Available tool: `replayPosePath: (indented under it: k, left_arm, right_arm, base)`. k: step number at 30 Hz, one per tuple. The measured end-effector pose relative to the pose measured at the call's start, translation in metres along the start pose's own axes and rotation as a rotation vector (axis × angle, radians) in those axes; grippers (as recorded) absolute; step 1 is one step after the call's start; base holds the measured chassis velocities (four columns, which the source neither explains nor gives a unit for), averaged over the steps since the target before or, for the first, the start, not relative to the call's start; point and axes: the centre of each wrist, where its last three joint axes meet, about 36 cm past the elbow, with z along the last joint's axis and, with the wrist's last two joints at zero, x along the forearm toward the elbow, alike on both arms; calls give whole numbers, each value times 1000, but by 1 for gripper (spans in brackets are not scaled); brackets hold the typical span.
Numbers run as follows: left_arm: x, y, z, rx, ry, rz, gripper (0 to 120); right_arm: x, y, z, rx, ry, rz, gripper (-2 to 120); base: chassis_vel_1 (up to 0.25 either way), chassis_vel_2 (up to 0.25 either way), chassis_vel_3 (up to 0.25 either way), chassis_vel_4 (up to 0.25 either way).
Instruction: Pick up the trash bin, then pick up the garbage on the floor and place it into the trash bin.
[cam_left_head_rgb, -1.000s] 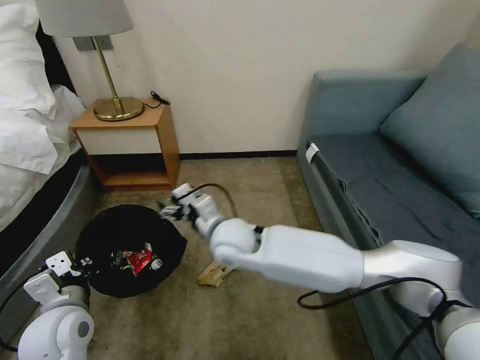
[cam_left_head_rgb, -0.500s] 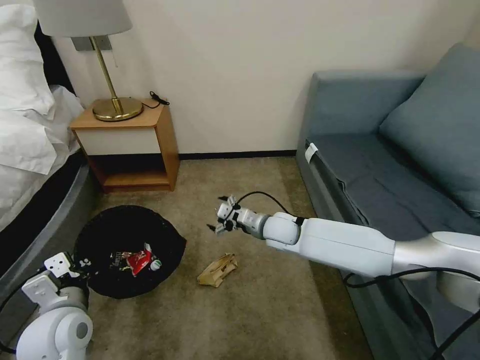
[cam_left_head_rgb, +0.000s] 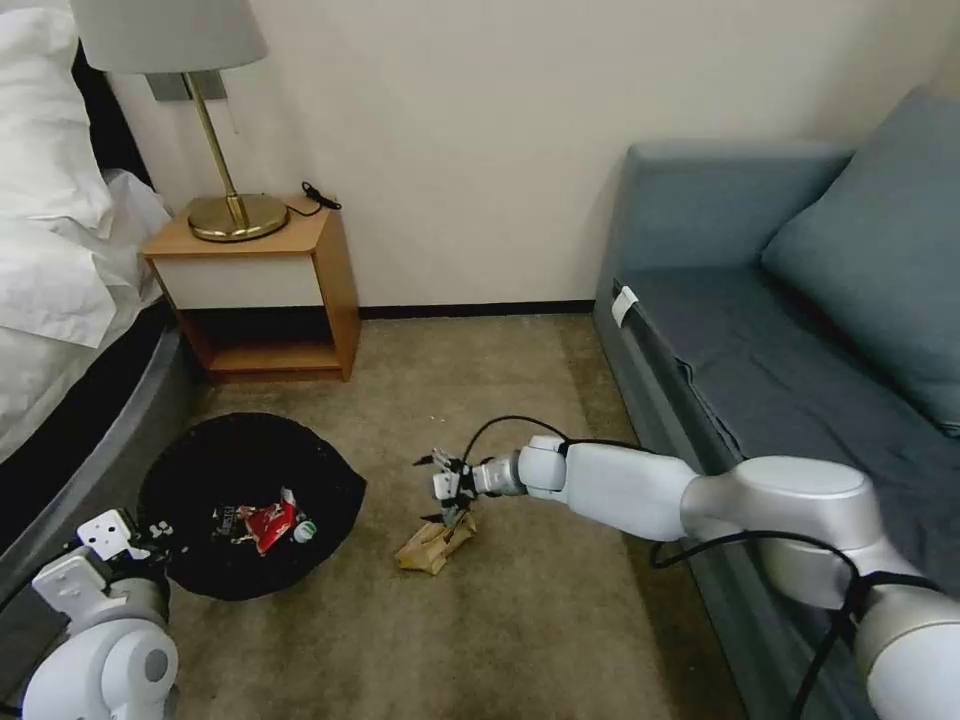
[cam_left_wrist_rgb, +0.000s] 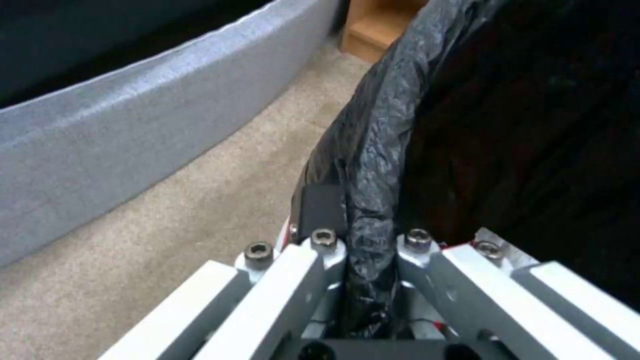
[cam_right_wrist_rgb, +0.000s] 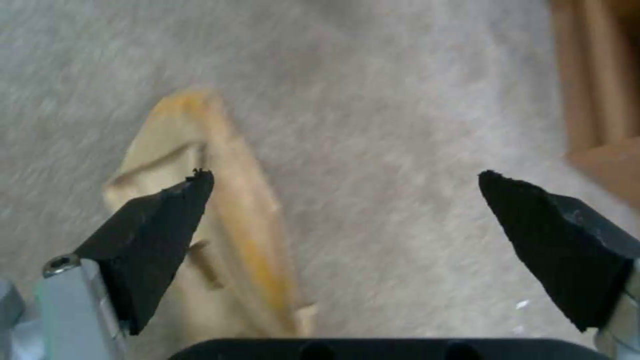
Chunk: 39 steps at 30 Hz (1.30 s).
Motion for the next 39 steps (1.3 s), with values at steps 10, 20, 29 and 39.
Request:
replayPosePath:
  k: [10, 20, 29, 39]
  left_arm:
    - [-5, 0, 4, -1, 10, -1, 3]
    - [-4, -2, 5, 2, 9, 3, 3]
    - [-2, -1, 5, 6, 3, 0, 3]
    - [-1, 0, 5, 5, -1, -3, 3]
  right_arm:
    - [-13, 23, 20, 5, 19, -50, 100]
    - [-24, 37, 26, 12, 28, -72, 100]
    - [-36, 45, 24, 16, 28, -93, 99]
    - [-37, 53, 28, 3, 30, -95, 69]
  base:
    - [0, 0, 0, 0]
    - [0, 0, 0, 0]
    - [0, 0, 0, 0]
    - [0, 0, 0, 0]
